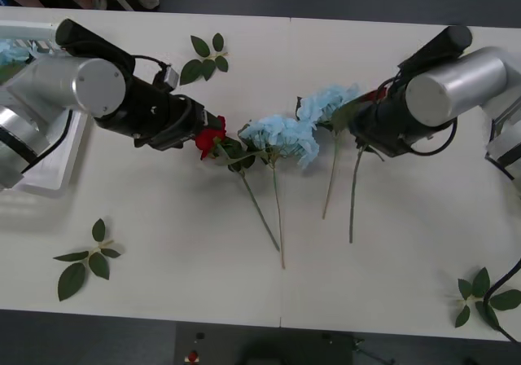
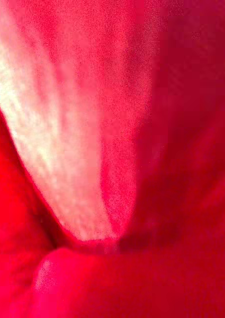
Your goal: Put the red flowers into the right box and the blue flowers into the left box
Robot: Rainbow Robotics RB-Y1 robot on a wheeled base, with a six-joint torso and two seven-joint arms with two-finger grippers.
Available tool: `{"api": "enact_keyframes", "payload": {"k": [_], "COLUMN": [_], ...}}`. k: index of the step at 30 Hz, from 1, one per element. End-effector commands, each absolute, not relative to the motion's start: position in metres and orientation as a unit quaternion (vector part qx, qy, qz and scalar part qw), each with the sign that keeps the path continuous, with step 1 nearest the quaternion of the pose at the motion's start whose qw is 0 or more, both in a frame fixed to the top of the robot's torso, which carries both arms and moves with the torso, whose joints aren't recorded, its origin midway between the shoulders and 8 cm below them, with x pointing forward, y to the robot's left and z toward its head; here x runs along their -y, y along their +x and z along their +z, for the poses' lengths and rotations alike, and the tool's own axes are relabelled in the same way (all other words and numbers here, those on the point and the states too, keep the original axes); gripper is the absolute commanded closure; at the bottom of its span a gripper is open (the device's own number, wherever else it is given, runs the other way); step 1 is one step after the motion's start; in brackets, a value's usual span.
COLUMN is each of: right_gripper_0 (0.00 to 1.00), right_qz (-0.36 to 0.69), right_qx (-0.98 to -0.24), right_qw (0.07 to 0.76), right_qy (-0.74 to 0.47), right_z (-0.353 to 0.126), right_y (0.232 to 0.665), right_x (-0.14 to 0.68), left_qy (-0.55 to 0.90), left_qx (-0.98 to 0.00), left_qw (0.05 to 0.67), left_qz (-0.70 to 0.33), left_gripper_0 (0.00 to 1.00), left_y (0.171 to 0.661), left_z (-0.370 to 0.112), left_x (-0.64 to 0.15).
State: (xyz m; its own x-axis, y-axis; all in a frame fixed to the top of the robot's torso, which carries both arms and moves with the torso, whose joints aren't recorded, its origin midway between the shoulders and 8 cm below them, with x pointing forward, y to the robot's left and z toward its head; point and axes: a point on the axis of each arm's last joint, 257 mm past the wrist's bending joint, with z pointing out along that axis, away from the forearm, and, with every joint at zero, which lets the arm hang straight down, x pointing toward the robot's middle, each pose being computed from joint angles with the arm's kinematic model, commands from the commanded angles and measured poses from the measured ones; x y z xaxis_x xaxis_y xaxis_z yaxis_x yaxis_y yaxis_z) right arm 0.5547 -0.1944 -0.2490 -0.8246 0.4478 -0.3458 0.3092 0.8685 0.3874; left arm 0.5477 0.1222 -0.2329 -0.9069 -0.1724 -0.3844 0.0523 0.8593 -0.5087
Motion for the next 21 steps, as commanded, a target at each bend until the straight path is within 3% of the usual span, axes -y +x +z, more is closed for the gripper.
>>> {"api": "enact_keyframes", "payload": {"k": [1, 13, 20, 21], "right_gripper_0": [1.00, 1.00, 1.00, 1.00], "right_qz": [0.113, -0.206, -0.312, -0.320], "right_qx": [-0.947, -0.917, -0.875, -0.870], "right_qw": [0.274, 0.341, 0.364, 0.368], "right_qy": [0.126, -0.036, -0.073, -0.072], "right_z": [-0.183, -0.096, -0.093, -0.101], "right_y": [0.565, 0.576, 0.594, 0.596], "right_x": [0.242, 0.490, 0.587, 0.600], "left_qy": [-0.074, -0.119, -0.107, -0.106], "left_qx": [-0.931, -0.946, -0.962, -0.963], "left_qw": [0.223, 0.184, 0.189, 0.192], "left_qz": [-0.280, -0.237, -0.162, -0.156], "left_gripper_0": [0.00, 0.00, 0.00, 0.45], "left_y": [0.566, 0.587, 0.593, 0.594], "left_z": [-0.228, -0.284, -0.297, -0.297], "left_x": [-0.107, -0.070, -0.075, -0.079]}}
